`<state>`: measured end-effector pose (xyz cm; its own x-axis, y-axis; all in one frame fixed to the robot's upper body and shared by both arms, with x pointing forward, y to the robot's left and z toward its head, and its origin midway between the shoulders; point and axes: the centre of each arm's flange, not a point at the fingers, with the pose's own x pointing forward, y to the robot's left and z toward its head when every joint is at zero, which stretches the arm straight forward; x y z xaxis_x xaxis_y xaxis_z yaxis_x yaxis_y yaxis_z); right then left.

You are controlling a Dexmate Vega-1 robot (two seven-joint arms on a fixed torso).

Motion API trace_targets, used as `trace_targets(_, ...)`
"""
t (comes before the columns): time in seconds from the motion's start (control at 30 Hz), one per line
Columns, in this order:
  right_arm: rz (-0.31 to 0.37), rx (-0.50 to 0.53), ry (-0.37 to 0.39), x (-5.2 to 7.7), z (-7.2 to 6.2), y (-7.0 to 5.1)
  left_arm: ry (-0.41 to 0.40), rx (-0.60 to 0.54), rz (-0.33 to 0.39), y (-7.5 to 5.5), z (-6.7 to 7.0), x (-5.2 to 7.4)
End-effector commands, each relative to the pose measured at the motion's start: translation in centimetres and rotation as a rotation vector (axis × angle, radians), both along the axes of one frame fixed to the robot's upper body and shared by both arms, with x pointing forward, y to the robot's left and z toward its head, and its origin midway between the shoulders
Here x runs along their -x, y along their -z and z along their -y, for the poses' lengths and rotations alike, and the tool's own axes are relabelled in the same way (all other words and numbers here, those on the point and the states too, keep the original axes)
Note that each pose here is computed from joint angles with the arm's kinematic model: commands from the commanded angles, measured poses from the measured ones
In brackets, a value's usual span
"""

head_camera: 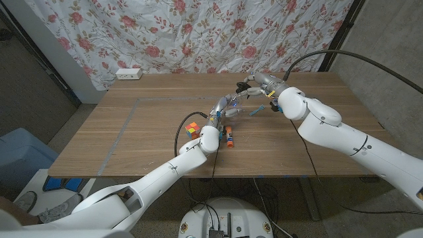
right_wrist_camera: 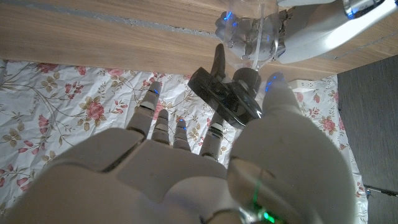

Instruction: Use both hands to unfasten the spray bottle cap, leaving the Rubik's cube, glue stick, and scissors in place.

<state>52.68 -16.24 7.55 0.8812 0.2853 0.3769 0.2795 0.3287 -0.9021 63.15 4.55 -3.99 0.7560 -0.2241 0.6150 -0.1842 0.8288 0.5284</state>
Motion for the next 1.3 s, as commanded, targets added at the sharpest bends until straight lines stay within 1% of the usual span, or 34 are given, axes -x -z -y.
trace_targets(0.03,0.014,-0.016,0.006,-0.22,-0.39,-0.03,0.003,-0.001,-0.002,0.02,-0.06,-0.08)
trace_targets(0.43,0.018,-0.045,0.012,-0.37,-0.71,0.16,0.004,0.001,-0.007,0.11,-0.08,-0.25)
trace_targets(0.63,0.02,-0.04,0.015,-0.5,-0.89,0.11,0.006,0.003,-0.009,0.2,0.0,-0.32)
trace_targets(1.3,0.03,-0.053,0.03,-0.9,-0.94,0.01,0.01,0.002,-0.011,0.19,0.05,-0.38)
